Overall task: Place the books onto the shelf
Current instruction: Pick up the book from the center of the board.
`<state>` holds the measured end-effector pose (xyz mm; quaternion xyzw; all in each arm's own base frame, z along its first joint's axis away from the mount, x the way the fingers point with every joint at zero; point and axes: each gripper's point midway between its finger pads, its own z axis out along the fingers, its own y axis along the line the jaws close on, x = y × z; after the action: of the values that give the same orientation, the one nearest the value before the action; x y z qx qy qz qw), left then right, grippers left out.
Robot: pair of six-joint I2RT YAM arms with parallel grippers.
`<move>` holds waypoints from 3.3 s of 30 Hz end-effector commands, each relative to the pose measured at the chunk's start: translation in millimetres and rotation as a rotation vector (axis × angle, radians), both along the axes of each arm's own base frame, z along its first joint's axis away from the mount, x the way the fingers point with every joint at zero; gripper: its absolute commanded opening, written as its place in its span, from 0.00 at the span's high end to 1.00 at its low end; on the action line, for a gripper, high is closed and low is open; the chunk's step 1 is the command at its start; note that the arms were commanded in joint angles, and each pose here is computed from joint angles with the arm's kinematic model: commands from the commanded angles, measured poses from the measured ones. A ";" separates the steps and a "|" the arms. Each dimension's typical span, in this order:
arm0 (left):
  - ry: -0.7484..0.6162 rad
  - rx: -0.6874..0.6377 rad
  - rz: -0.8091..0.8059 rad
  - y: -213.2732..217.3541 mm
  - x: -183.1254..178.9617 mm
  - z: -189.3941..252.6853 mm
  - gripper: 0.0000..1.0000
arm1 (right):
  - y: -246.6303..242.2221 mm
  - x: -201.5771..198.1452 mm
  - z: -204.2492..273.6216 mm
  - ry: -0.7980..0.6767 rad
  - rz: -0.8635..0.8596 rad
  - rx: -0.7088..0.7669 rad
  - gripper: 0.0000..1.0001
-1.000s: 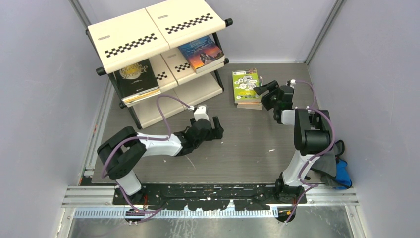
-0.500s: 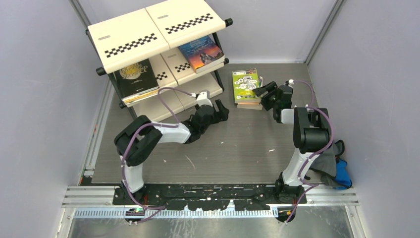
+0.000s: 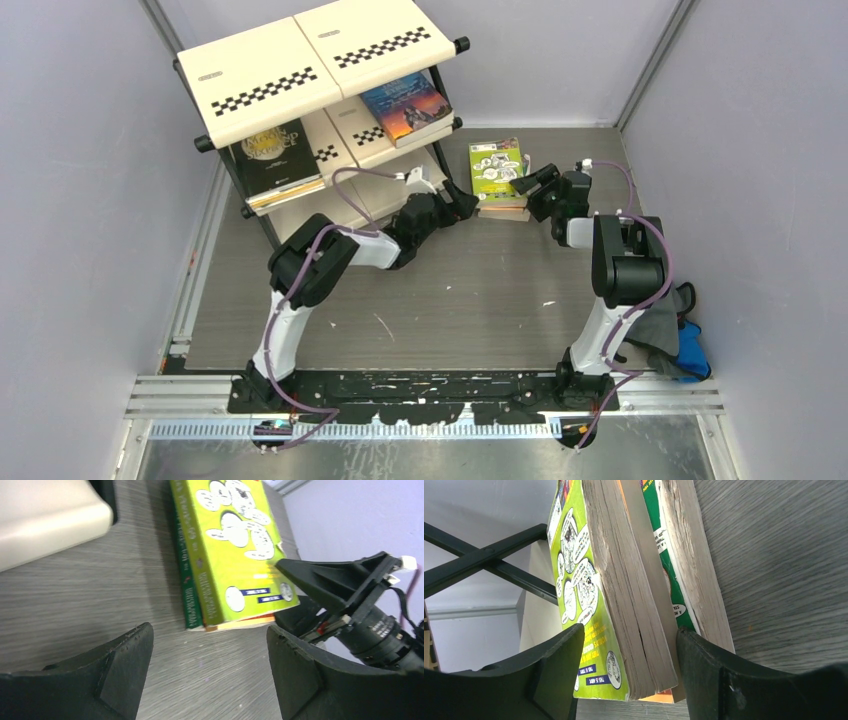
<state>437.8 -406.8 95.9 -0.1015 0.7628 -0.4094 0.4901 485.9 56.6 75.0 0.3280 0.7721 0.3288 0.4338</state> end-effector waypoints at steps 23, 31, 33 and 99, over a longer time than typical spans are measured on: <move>0.004 -0.162 -0.095 -46.6 36.6 10.8 0.17 | 8.7 11.0 13.5 -0.058 0.071 -0.021 0.30; 0.028 -0.170 -0.108 -47.5 45.3 0.4 0.17 | 10.8 11.9 14.5 -0.062 0.095 -0.013 0.30; 0.030 -0.175 -0.109 -47.8 47.5 -0.7 0.17 | 10.8 12.0 14.2 -0.060 0.097 -0.015 0.30; 0.016 -0.404 -0.005 -12.1 -14.9 83.6 1.00 | 32.5 -84.1 57.6 -0.106 0.035 0.076 0.13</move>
<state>425.2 -420.5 109.5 -0.1861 0.7277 -0.5050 0.4252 400.8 73.4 98.0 0.3340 0.7664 0.3370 0.4330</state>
